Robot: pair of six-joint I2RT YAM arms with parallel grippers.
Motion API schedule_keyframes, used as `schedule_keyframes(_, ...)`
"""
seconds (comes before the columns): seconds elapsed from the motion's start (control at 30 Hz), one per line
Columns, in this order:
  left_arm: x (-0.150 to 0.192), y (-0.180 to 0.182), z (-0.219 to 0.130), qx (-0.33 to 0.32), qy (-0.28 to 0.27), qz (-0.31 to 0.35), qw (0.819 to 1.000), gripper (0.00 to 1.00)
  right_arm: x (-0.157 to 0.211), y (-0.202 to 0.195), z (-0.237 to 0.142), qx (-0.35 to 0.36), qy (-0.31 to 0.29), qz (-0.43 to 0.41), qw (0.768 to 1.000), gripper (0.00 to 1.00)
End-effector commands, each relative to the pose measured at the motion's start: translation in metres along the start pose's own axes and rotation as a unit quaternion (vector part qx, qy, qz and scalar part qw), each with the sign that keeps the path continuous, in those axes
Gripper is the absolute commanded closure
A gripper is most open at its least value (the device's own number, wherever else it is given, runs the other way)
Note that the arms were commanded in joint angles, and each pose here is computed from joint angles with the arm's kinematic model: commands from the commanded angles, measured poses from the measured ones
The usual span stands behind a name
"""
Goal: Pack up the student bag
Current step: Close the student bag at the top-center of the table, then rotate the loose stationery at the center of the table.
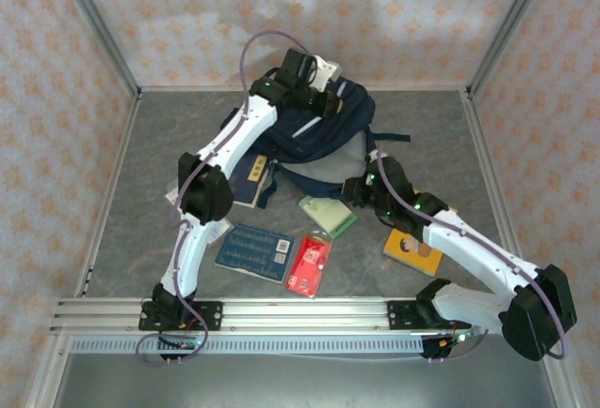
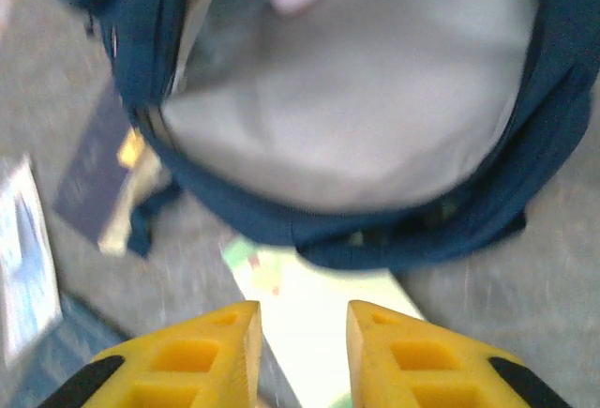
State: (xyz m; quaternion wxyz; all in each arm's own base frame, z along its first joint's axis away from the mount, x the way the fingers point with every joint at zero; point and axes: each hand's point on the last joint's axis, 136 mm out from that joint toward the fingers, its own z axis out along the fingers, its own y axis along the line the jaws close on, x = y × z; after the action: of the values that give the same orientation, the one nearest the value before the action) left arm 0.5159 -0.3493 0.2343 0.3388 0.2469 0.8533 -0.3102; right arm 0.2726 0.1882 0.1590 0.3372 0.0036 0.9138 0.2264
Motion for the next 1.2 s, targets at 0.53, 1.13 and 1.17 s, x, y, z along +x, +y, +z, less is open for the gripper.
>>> schedule_keyframes(0.53,0.08,-0.045,-0.139,-0.082,-0.038,-0.14,0.986,0.53,0.071,-0.012,-0.003,0.007,0.102,0.009,0.995,0.52)
schedule_keyframes(1.13,0.208,0.026,-0.023,-0.128,0.048,-0.259,0.956,0.69,0.062,-0.037,0.034,-0.013,-0.034,0.274,0.961,0.43)
schedule_keyframes(1.17,0.21,0.028,-0.016,-0.127,0.056,-0.261,0.955,0.69,0.064,-0.04,0.035,-0.009,-0.031,0.276,0.961,0.43)
